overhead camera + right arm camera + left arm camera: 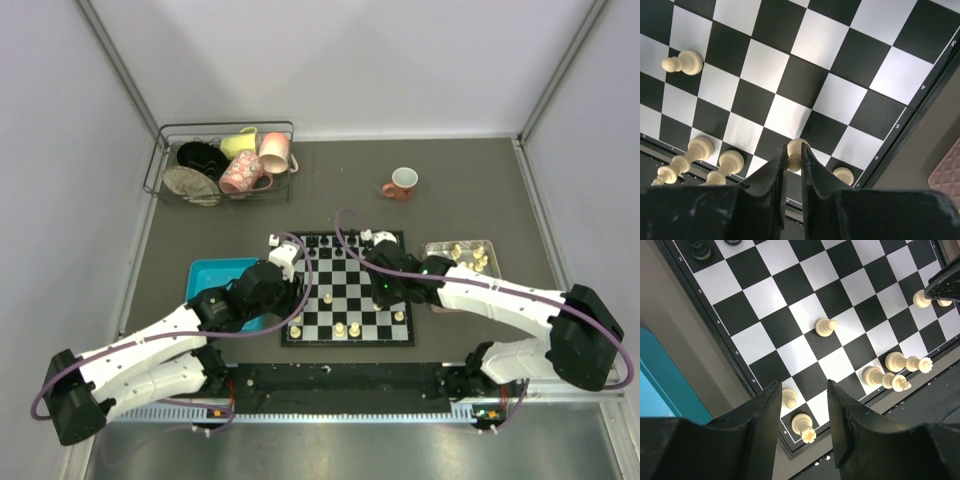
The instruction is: Set up the chess pieces on the board
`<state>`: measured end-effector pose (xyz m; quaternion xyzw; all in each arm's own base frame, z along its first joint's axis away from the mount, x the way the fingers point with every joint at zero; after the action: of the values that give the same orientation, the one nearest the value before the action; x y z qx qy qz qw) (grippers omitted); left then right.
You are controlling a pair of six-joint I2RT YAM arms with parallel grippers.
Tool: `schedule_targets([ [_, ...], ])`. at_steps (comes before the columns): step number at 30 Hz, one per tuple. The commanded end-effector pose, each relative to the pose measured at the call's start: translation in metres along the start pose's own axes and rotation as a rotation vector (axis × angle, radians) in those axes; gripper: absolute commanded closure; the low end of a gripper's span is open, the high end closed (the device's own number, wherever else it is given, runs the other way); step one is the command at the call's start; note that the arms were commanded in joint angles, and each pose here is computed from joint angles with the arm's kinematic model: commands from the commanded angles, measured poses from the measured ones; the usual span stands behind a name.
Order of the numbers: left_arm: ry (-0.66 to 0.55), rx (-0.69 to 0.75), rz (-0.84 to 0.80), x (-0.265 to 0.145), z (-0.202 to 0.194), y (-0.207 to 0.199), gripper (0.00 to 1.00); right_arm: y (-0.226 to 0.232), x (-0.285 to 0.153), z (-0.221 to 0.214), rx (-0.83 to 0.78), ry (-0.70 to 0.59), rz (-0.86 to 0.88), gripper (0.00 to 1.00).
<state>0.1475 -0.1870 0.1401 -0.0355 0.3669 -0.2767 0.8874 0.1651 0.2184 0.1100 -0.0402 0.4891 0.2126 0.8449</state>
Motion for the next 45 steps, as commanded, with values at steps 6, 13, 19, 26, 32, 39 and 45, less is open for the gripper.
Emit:
schedule_targets([
  [6, -0.034, -0.012, -0.032, 0.002, 0.008, -0.007, 0.53, -0.002, -0.008, -0.018, 0.021, 0.019, 0.029, 0.87],
  [13, -0.033, -0.016, -0.035, 0.002, 0.008, -0.008, 0.53, -0.005, -0.007, -0.025, 0.024, 0.027, 0.022, 0.87],
  [19, -0.032, -0.019, -0.04, 0.002, 0.007, -0.008, 0.53, -0.004, -0.006, -0.024, 0.025, 0.029, 0.023, 0.85],
  [26, -0.035, -0.018, -0.037, 0.001, 0.007, -0.007, 0.53, -0.004, -0.004, -0.026, 0.026, 0.037, 0.027, 0.85],
  [32, -0.03, -0.021, -0.039, 0.002, 0.007, -0.008, 0.53, -0.005, -0.002, -0.031, 0.023, 0.054, 0.026, 0.83],
  [39, -0.025, -0.019, -0.04, 0.003, 0.006, -0.008, 0.53, -0.006, 0.001, -0.033, 0.023, 0.062, 0.018, 0.7],
  [45, -0.033, -0.021, -0.037, 0.002, 0.007, -0.007, 0.53, -0.004, -0.001, -0.027, 0.028, 0.036, 0.028, 0.6],
])
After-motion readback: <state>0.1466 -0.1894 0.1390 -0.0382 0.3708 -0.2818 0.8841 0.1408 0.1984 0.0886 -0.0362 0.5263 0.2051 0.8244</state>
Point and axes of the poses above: each gripper's point midway between its finger pads, its own x axis out along the fingers, its own y axis along the line the jaws close on, z = x × y, the point moved 4 cm from there along -x, back along the fingers, and after that the axes turned 1 degree about -x, right-handed, at the moved point
